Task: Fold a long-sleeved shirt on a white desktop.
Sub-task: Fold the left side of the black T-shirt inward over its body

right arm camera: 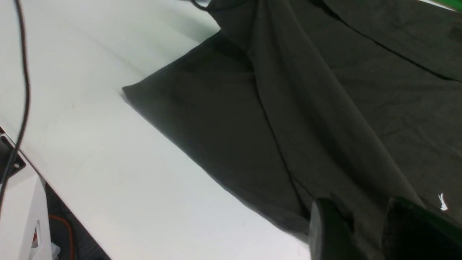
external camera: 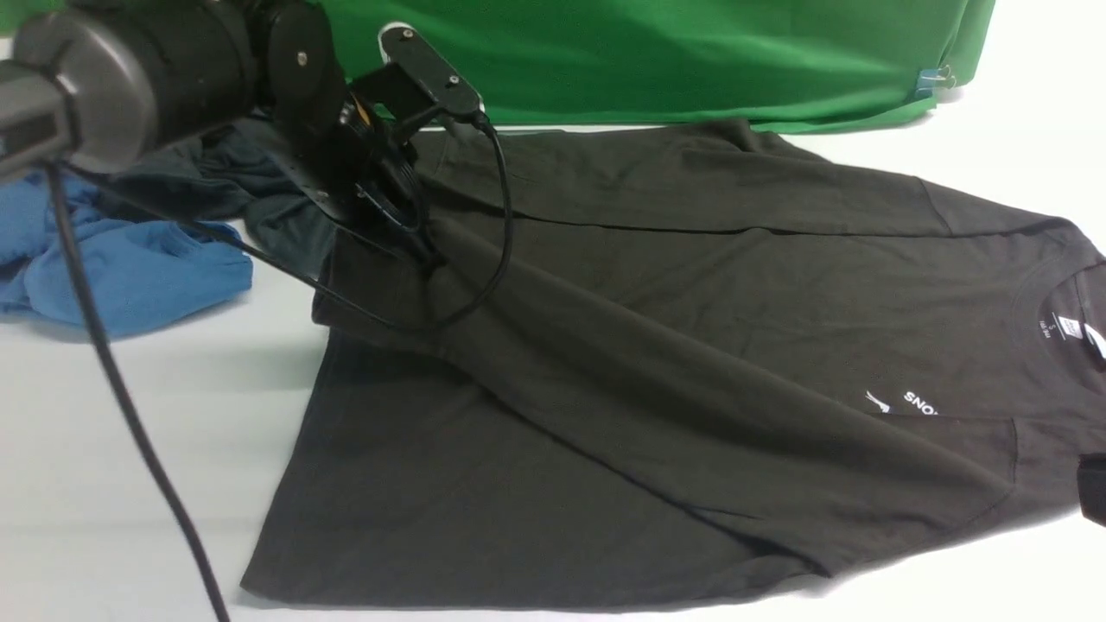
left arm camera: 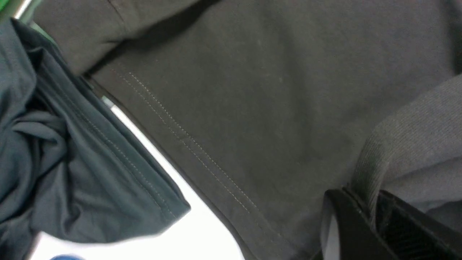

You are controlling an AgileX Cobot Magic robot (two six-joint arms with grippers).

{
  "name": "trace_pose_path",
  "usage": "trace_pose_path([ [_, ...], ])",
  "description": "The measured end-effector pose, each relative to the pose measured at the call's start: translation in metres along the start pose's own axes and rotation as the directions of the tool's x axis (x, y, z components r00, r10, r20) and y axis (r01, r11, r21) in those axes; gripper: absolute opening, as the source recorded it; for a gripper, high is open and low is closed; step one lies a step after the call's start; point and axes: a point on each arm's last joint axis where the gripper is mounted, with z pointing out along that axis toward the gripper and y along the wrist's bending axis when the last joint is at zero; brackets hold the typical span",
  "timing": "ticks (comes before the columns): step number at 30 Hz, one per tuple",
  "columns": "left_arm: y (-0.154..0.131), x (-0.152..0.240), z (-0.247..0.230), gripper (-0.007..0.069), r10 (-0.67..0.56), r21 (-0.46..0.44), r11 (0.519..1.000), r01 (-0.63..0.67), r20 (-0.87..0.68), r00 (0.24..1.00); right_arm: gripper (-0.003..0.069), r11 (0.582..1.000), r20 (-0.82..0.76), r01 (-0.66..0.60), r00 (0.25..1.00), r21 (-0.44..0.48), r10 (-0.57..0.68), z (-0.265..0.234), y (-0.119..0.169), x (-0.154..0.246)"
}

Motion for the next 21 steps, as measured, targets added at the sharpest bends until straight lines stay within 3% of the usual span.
trace_pose_path([
  [5, 0.004, 0.002, 0.029, 0.006, -0.004, 0.014, 1.0, 0.005, -0.038, 0.999, 0.0239, 1.0, -0.009, 0.001, 1.0, 0.002, -0.001, 0.0, 0.0, 0.001],
  [9, 0.005, 0.005, 0.047, 0.0127, 0.023, 0.001, 1.0, -0.023, -0.058, 0.998, 0.0239, 1.0, -0.009, -0.016, 1.0, 0.002, 0.016, 0.0, 0.0, 0.001],
  [12, 0.008, 0.007, 0.058, 0.0283, 0.056, -0.027, 0.998, -0.058, -0.067, 0.996, 0.0248, 0.998, -0.023, -0.068, 0.997, 0.007, 0.068, 0.002, 0.0, 0.001],
  [13, 0.008, 0.007, 0.058, 0.0293, 0.058, -0.028, 0.998, -0.06, -0.068, 0.996, 0.025, 0.997, -0.024, -0.07, 0.997, 0.007, 0.071, 0.002, 0.0, 0.001],
  [16, 0.01, 0.006, 0.057, 0.0477, 0.064, -0.046, 0.997, -0.067, -0.062, 0.996, 0.0305, 0.995, -0.094, -0.094, 0.991, 0.025, 0.096, 0.014, 0.0, 0.001],
  [17, 0.01, 0.006, 0.057, 0.0487, 0.063, -0.046, 0.997, -0.065, -0.062, 0.996, 0.0309, 0.995, -0.1, -0.095, 0.99, 0.027, 0.098, 0.015, 0.0, 0.001],
  [19, 0.012, 0.005, 0.048, 0.0593, 0.016, -0.058, 0.998, -0.019, -0.05, 0.999, 0.0373, 0.995, -0.17, -0.089, 0.981, 0.043, 0.095, 0.031, 0.0, 0.0],
  [21, 0.013, 0.003, 0.04, 0.0619, -0.011, -0.068, 0.998, 0.008, -0.037, 0.999, 0.0398, 0.996, -0.206, -0.079, 0.975, 0.05, 0.087, 0.04, 0.001, -0.001],
])
